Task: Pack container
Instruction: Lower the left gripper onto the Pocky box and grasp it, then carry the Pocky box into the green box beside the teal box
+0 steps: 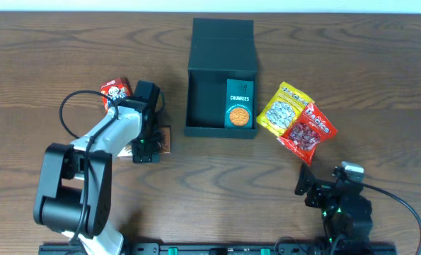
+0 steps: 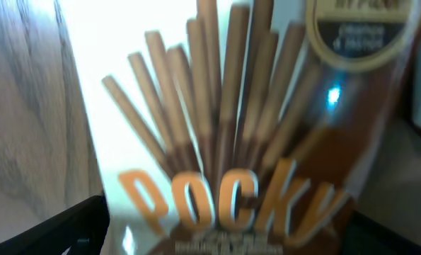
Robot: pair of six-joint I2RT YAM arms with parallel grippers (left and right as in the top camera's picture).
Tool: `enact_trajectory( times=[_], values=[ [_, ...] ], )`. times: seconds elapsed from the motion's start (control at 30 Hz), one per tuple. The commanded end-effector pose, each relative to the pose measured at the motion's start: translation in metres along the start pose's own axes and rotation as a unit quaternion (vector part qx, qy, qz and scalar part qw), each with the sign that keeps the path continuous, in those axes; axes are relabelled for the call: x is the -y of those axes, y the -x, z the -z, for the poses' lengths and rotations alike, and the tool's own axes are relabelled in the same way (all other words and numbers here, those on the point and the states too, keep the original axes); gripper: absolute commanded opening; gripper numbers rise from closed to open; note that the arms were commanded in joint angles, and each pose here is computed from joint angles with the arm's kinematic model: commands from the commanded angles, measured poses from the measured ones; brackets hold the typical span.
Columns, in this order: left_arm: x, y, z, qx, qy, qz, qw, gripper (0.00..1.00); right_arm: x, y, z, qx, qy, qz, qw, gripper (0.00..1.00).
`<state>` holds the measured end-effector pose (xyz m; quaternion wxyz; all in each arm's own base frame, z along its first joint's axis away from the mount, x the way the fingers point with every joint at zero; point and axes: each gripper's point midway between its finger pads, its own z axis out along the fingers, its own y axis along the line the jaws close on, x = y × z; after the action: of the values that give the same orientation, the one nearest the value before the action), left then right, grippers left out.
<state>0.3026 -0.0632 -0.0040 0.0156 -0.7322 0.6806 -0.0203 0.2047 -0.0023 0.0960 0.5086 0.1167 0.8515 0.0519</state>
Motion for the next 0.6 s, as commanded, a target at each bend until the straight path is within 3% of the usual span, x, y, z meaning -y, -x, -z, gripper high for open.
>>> enact_trajectory(
  times=[0.0, 0.17, 0.23, 0.57],
  values=[
    [-0.004, 0.007, -0.006, 0.005, 0.014, -0.013, 1.0, 0.95, 0.002, -0.002, -0.001, -0.001, -0.004, 0.005, 1.0, 0.99],
    [-0.001, 0.007, -0.006, 0.002, 0.009, -0.024, 1.0, 1.0, 0.002, -0.002, -0.001, -0.001, -0.004, 0.005, 1.0, 0.99],
    [0.002, 0.004, -0.006, -0.005, 0.003, -0.039, 0.999, 0.88, 0.002, -0.002, -0.001, -0.001, -0.004, 0.005, 1.0, 0.99],
    [0.016, -0.001, 0.001, -0.013, -0.017, -0.116, 0.993, 0.75, 0.002, -0.002, -0.001, -0.001, -0.003, 0.005, 1.0, 0.99]
  ],
)
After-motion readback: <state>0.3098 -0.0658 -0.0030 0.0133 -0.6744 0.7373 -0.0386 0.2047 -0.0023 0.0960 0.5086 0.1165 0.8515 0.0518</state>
